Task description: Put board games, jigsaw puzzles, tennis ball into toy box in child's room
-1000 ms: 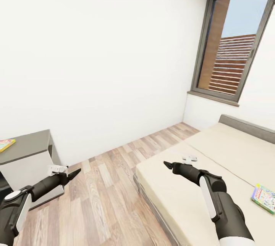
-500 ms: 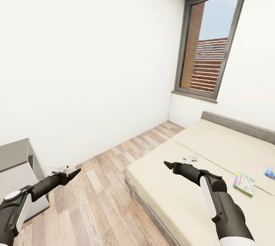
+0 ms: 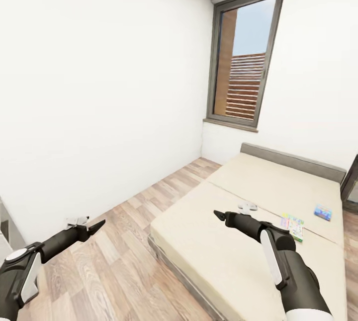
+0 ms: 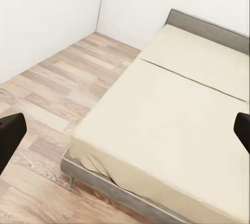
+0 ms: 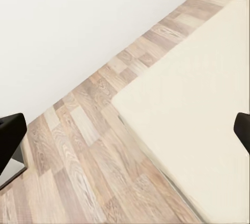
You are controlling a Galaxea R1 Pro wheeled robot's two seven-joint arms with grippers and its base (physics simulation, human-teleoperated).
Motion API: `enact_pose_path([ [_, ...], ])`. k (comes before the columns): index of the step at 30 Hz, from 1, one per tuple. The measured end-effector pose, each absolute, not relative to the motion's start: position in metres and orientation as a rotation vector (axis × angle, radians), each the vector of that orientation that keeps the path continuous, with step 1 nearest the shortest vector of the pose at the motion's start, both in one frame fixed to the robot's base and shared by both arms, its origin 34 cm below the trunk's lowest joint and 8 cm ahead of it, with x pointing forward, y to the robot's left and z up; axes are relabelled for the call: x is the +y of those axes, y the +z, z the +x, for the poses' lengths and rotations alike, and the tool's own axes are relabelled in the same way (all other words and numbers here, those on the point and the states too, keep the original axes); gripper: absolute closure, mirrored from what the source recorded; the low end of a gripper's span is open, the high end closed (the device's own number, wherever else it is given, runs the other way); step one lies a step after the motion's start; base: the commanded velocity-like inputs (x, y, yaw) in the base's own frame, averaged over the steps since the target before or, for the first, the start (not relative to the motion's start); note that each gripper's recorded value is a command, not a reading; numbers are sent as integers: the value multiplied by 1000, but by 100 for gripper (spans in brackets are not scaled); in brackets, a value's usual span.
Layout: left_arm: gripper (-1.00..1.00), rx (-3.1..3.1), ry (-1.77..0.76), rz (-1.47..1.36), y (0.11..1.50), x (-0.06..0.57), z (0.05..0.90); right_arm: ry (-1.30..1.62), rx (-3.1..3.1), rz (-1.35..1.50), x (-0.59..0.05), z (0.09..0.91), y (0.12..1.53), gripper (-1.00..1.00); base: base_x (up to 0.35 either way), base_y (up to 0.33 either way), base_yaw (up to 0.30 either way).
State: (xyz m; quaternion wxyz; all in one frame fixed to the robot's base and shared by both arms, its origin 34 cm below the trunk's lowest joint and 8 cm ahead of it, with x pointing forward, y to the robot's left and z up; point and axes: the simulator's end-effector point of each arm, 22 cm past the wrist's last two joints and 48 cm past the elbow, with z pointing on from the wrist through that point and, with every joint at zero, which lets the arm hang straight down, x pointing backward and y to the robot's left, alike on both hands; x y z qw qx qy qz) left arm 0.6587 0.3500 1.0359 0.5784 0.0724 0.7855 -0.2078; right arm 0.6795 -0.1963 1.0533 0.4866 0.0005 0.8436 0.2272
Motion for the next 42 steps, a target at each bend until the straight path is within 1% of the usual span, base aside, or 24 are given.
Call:
enact_pose_path([
  [42, -100, 1811, -478, 177, 1052, 350, 657, 543, 2025, -3, -201, 678, 1069, -100, 0, 0, -276],
])
